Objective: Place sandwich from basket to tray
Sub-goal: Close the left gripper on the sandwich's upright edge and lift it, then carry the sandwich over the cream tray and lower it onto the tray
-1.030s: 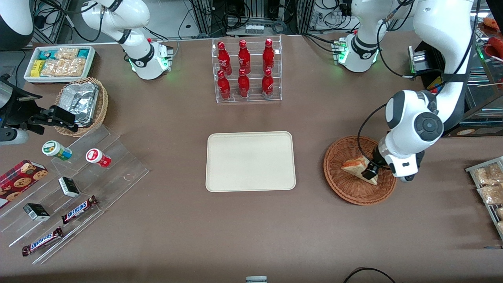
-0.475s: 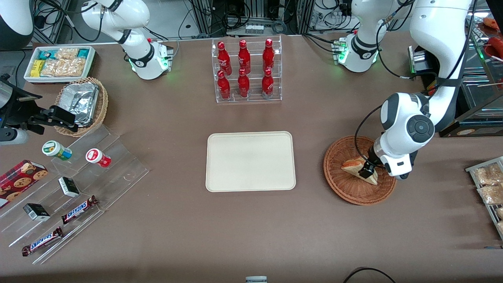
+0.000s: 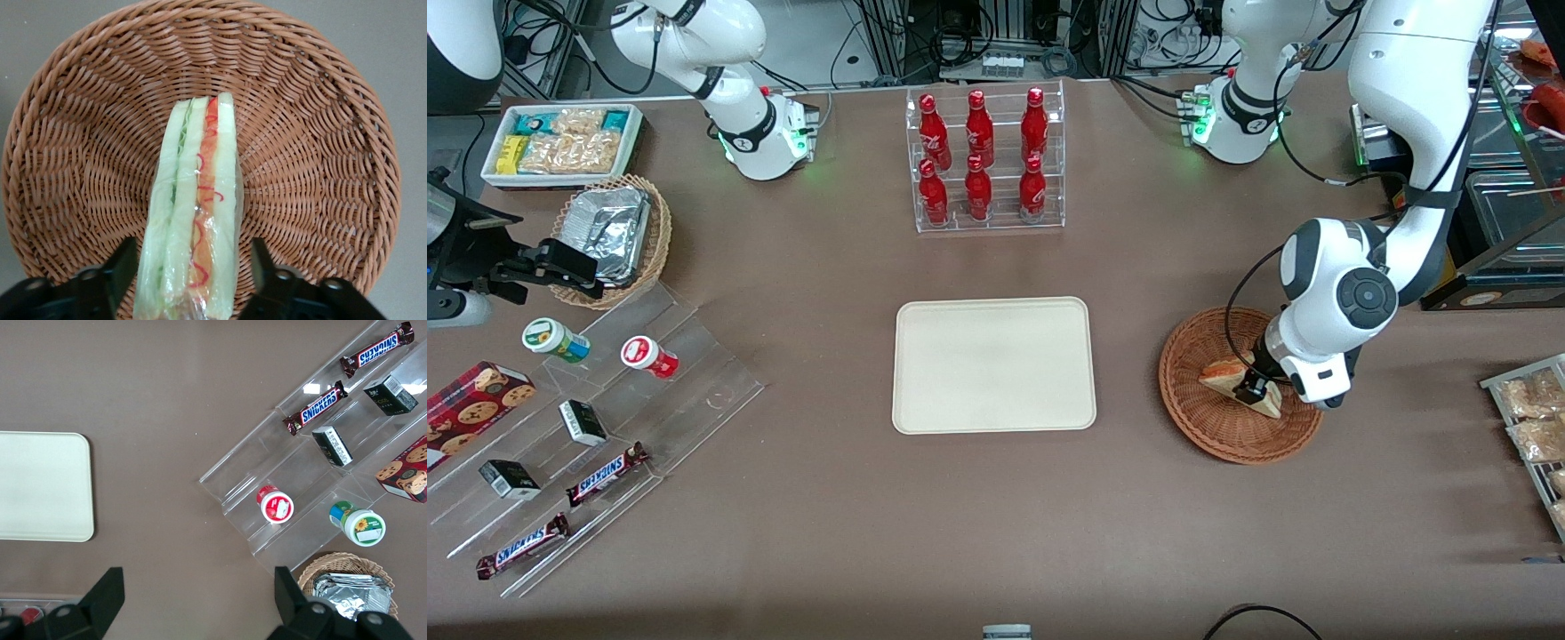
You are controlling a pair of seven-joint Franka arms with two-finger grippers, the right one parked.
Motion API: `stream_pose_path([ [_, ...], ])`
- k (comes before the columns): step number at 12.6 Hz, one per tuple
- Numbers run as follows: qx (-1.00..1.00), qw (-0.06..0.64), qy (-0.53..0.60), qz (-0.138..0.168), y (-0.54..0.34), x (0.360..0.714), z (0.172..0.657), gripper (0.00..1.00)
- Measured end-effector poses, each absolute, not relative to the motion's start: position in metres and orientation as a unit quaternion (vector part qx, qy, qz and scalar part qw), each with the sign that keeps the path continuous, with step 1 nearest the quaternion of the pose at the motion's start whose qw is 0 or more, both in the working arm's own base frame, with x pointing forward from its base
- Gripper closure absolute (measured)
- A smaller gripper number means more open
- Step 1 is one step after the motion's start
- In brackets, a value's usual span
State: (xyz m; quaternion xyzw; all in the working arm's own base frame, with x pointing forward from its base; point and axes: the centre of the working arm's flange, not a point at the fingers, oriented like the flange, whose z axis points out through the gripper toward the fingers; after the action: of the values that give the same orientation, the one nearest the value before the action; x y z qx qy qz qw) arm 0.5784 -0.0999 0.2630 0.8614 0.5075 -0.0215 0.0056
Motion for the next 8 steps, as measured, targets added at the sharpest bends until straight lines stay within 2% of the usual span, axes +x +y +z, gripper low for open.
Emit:
stream_pose_path([
  [2, 0.862, 0.007, 0.507, -0.02, -0.102, 0.579, 0.265, 0.56],
  [3, 0.862, 0.009, 0.506, -0.019, -0.104, 0.581, 0.268, 0.63],
  [4, 0.863, 0.008, 0.505, -0.02, -0.106, 0.586, 0.277, 0.67],
  [5, 0.867, -0.004, 0.498, -0.034, -0.11, 0.592, 0.298, 0.71],
  [7, 0.886, -0.038, 0.456, -0.069, -0.135, 0.601, 0.372, 0.75],
  [8, 0.896, -0.047, 0.435, -0.071, -0.153, 0.602, 0.413, 0.77],
])
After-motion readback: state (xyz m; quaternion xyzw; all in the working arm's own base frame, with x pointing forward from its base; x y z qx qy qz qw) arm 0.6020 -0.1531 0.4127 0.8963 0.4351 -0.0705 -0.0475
